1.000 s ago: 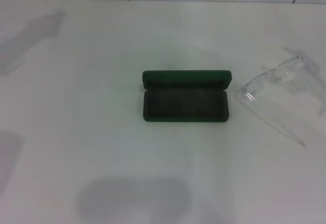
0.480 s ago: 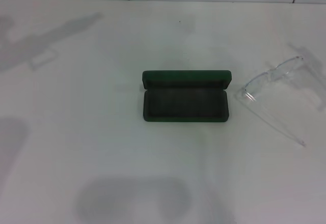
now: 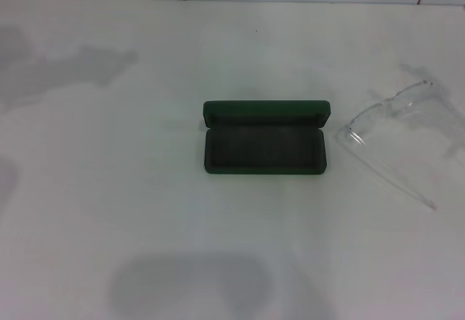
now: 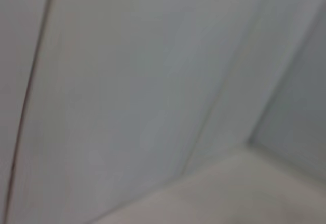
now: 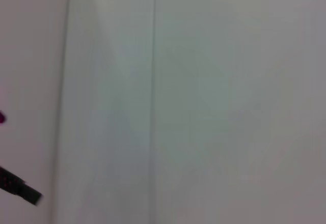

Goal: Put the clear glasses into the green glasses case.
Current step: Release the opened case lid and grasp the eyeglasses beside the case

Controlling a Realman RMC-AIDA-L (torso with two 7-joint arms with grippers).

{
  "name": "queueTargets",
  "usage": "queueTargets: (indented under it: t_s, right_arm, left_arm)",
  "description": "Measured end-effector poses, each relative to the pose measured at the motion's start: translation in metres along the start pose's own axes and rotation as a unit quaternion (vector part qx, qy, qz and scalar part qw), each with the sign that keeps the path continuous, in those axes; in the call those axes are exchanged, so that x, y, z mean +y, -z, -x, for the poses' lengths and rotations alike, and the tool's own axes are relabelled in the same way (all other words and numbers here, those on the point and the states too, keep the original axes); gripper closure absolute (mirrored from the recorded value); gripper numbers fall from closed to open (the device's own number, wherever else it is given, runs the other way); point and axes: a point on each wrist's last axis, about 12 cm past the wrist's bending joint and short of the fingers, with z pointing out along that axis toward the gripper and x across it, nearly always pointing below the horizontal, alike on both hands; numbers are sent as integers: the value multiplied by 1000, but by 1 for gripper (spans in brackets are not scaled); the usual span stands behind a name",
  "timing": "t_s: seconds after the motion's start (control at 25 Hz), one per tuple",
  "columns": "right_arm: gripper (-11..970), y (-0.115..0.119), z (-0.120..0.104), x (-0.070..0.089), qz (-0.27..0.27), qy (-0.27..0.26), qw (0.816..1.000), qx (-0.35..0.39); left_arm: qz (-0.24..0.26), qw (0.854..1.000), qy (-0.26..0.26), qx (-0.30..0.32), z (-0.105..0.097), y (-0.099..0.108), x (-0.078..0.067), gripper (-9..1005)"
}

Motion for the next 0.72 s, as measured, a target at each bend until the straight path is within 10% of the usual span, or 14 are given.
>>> queueTargets:
  t_s: [0.24,0.72]
  right_arm:
    - [94,-22,8,7,101,-48,989,97]
    - [243,-27,67,15,129,-10,940,315]
  left_arm:
    - [-51,981,-139,124,-21,9,-8,956]
    - [-138,954,-202,174,-77,4,-28,957]
